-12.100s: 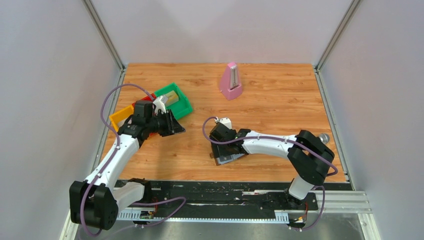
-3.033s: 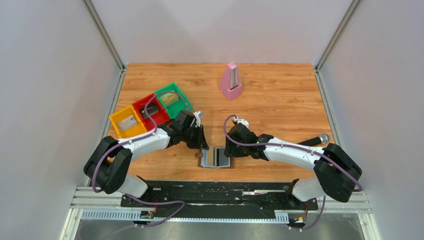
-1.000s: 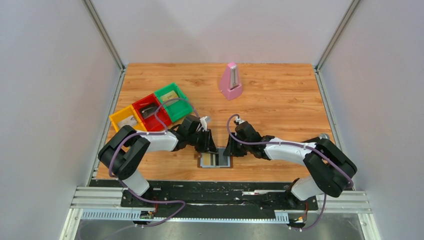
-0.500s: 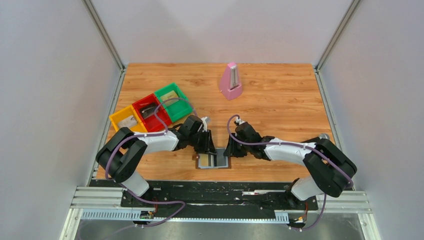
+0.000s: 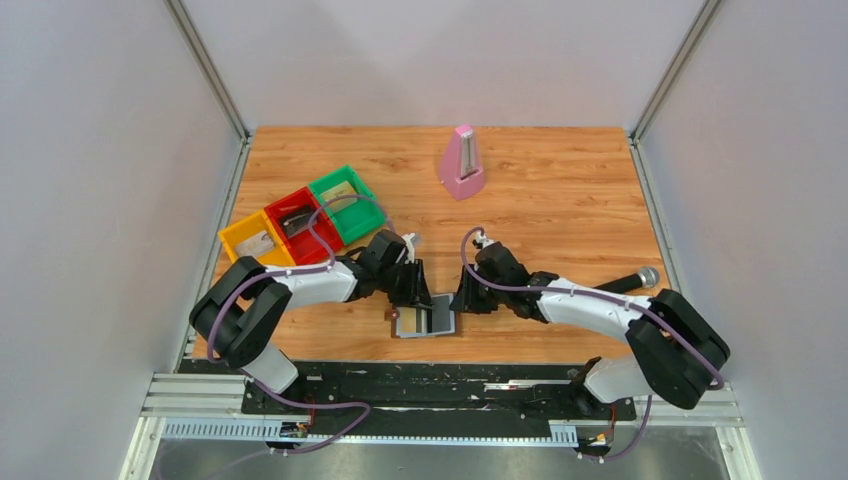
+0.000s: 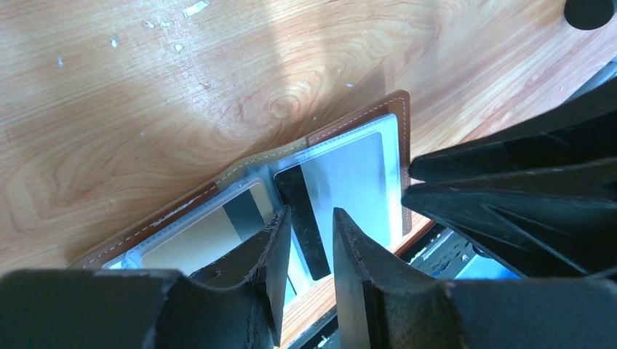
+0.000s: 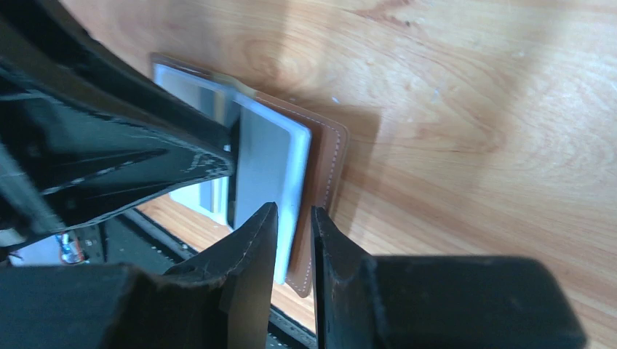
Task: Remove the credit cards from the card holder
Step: Remove the credit card from the card holder.
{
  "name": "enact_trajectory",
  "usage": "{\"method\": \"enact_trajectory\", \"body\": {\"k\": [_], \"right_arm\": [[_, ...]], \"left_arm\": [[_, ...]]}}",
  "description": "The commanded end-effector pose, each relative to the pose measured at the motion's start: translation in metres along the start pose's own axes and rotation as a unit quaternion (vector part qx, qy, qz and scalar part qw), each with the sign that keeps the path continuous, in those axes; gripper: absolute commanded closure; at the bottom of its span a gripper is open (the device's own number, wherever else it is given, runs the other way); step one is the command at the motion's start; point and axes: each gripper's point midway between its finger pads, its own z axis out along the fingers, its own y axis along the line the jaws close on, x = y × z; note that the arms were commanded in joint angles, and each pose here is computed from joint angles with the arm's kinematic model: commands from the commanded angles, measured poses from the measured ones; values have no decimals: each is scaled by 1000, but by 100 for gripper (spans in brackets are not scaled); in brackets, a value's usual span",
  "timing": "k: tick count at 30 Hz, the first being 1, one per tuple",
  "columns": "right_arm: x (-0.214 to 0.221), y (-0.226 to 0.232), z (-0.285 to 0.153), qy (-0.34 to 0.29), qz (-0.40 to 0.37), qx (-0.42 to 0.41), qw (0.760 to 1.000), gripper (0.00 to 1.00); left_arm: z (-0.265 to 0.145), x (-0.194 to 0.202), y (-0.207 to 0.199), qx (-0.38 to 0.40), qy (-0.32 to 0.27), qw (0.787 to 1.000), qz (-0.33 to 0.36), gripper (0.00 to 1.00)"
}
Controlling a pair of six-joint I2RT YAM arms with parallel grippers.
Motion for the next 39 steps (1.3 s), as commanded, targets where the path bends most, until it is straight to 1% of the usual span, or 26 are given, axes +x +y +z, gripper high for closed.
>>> {"method": "enact_trajectory", "body": {"k": [1, 8, 16, 25, 33, 39], "right_arm": [[-24, 30, -19, -33, -7, -41, 999, 76], [-26, 46, -19, -26, -9, -76, 997, 76], [-12, 38, 4, 5, -1, -75, 997, 76], [15, -2, 23, 32, 31, -13, 999, 77], [20, -6, 28, 33, 41, -16, 998, 77], [20, -8, 27, 28, 42, -12, 999, 77]], "left_arm": [[-11, -11, -16, 13, -22, 1000, 14, 64], [-19, -14, -16, 4, -32, 999, 17, 64], [-14, -6, -3, -14, -22, 1000, 13, 64], [-2, 2, 7, -21, 1, 1000, 13, 64], [5, 6, 6, -6, 8, 1000, 5, 63], [8, 7, 1, 13, 7, 1000, -11, 66]]}}
